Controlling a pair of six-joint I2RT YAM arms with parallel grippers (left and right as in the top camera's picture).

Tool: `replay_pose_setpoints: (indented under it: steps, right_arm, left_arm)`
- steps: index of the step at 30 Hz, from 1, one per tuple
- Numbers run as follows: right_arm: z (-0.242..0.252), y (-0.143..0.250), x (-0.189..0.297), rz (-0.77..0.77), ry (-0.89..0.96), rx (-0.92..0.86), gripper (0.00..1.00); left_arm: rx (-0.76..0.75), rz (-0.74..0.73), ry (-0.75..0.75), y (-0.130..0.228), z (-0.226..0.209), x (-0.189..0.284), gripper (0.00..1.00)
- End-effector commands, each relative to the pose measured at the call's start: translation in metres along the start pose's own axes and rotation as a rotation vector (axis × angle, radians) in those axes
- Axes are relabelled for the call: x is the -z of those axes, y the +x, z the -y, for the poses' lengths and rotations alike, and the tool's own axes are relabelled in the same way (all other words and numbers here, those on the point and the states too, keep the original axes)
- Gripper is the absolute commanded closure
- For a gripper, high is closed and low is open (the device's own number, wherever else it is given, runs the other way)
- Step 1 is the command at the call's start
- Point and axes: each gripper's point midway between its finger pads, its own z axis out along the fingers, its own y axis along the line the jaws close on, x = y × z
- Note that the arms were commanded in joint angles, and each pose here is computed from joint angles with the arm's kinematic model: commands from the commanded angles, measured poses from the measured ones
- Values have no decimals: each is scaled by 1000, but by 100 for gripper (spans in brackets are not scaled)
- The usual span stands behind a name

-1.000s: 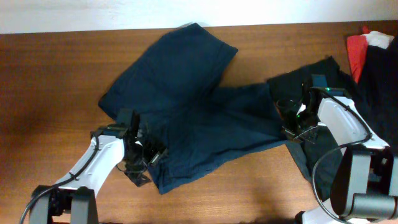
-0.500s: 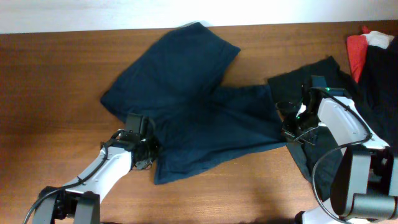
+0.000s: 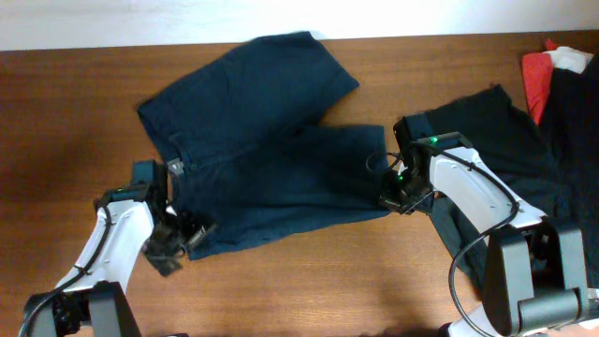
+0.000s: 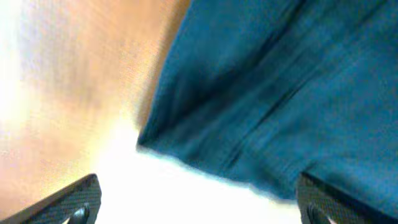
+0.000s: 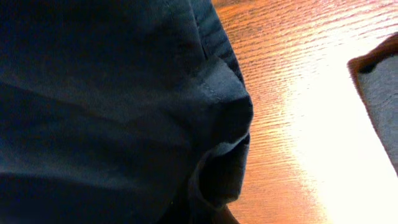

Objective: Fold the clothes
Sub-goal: 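Grasp the trouser hem with the left gripper and spread the garment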

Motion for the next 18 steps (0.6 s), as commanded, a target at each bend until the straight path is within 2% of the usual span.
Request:
replay_pose_setpoints:
  steps: [1,2,6,10,12,14,17,18]
  right_arm:
    - [3,-7,6,38,16,10,95]
    - [3,-7,6,37,16,9,95]
    - [3,-6,5,32,19,9,95]
    - [3,-6,5,32,19,9,95]
    - [3,-6,5,32,19,9,95]
    - [3,-6,5,32,19,9,95]
    - [4,-5,5,29,20,8,95]
    - [4,-5,5,26,22,7,95]
  left_arm:
    - [249,-127,-12,28,-4,0,1]
    - [362,-128,-20,29,-5,-2,1]
    - [545,-11,50,3,1,-21,1]
    - [566,56,31,-5,-8,-31,2]
    - [570,49,8,-1,-13,-32,21]
    - [574,47,-15,2,-18,-32,29]
    - [573,77,-26,-3,-20,-32,47]
    - [572,84,-22,-5,-20,-32,56]
